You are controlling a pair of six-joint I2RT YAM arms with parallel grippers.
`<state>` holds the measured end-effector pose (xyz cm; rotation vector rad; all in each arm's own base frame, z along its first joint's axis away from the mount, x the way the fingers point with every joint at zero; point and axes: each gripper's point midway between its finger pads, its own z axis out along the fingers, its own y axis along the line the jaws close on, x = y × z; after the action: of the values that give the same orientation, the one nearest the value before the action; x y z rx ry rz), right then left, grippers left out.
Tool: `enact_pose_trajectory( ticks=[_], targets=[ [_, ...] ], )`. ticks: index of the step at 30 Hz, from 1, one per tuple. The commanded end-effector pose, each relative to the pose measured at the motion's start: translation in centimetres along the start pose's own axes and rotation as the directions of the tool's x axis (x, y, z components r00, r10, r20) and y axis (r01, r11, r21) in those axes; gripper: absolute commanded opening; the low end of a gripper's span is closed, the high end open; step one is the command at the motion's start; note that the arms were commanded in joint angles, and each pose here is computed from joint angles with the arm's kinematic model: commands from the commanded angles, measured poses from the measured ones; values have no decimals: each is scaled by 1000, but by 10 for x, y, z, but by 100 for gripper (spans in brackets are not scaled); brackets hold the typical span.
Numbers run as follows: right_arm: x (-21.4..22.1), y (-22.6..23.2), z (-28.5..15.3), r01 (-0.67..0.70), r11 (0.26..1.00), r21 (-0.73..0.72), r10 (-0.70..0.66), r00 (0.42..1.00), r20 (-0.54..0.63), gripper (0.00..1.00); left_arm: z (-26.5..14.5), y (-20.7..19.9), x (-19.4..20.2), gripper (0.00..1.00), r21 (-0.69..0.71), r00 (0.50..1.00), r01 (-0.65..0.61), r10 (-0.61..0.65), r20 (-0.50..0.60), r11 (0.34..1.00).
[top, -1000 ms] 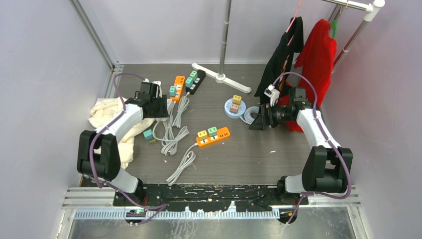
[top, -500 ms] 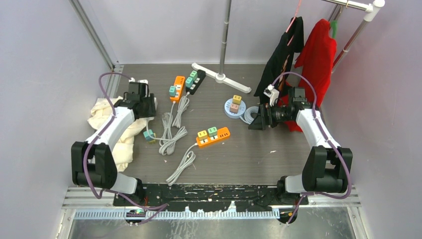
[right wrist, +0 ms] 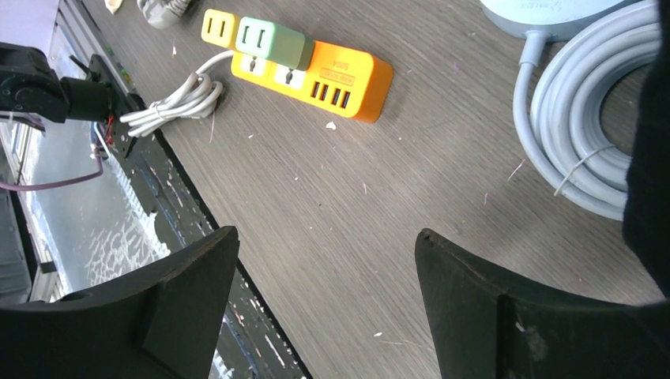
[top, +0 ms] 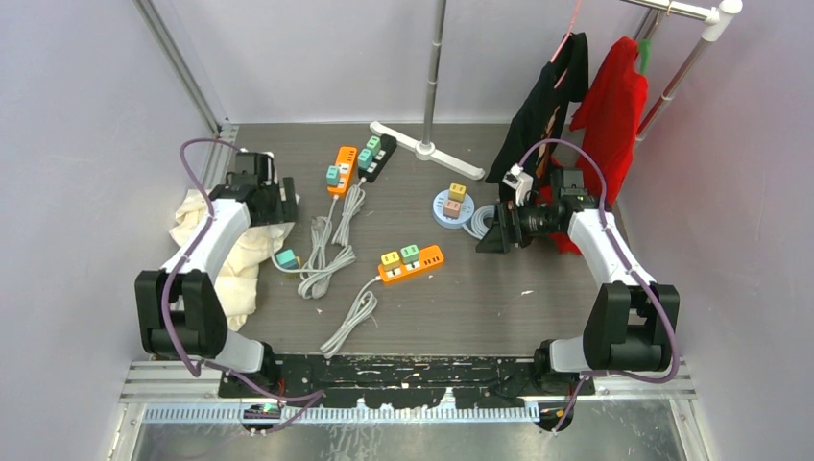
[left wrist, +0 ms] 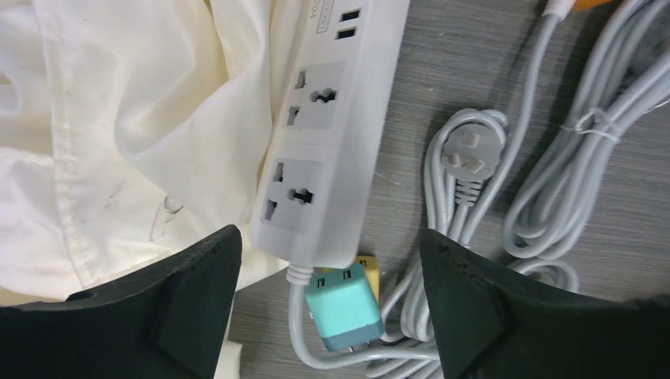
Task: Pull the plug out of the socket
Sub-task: Place the socket at the center of the board, then move the socket to the center of the board.
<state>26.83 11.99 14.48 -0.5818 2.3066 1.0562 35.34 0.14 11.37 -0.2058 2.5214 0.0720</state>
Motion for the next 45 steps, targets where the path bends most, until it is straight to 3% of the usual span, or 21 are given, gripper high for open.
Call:
enact_pose_trajectory(
  ticks=[1,7,12,16,24,30,35,38,45],
  targets=[
    [-18,18,-10,96,995,-27,-96,995,20,87,-50,-5,-38,83,56,990,44,-51,132,997],
    [-26,31,-15,183,980,-76,-187,982,-40,87,-113,-23,-44,85,206,969,111,-152,193,972],
    [-34,41,-17,282,951,-125,-293,954,-70,86,-159,-47,-41,85,391,940,161,-261,218,906],
    [-39,46,-11,384,909,-162,-397,916,-56,87,-188,-68,-36,95,544,920,116,-296,257,831],
    [-44,53,-4,480,862,-164,-490,871,-28,87,-234,-107,-32,95,733,867,-119,-290,406,670],
    [-22,57,-9,523,837,-161,-535,844,-38,87,-234,-173,-8,93,732,825,-392,-139,548,557],
    [-11,62,-12,544,824,-159,-554,832,-25,88,-212,-222,38,93,598,697,-664,80,713,449],
    [-5,64,-13,563,811,-160,-572,820,-17,90,-190,-236,58,93,544,648,-728,159,745,416],
    [0,59,-10,588,799,-123,-592,806,1,92,-134,-247,76,94,511,649,-742,274,710,434]
  ],
)
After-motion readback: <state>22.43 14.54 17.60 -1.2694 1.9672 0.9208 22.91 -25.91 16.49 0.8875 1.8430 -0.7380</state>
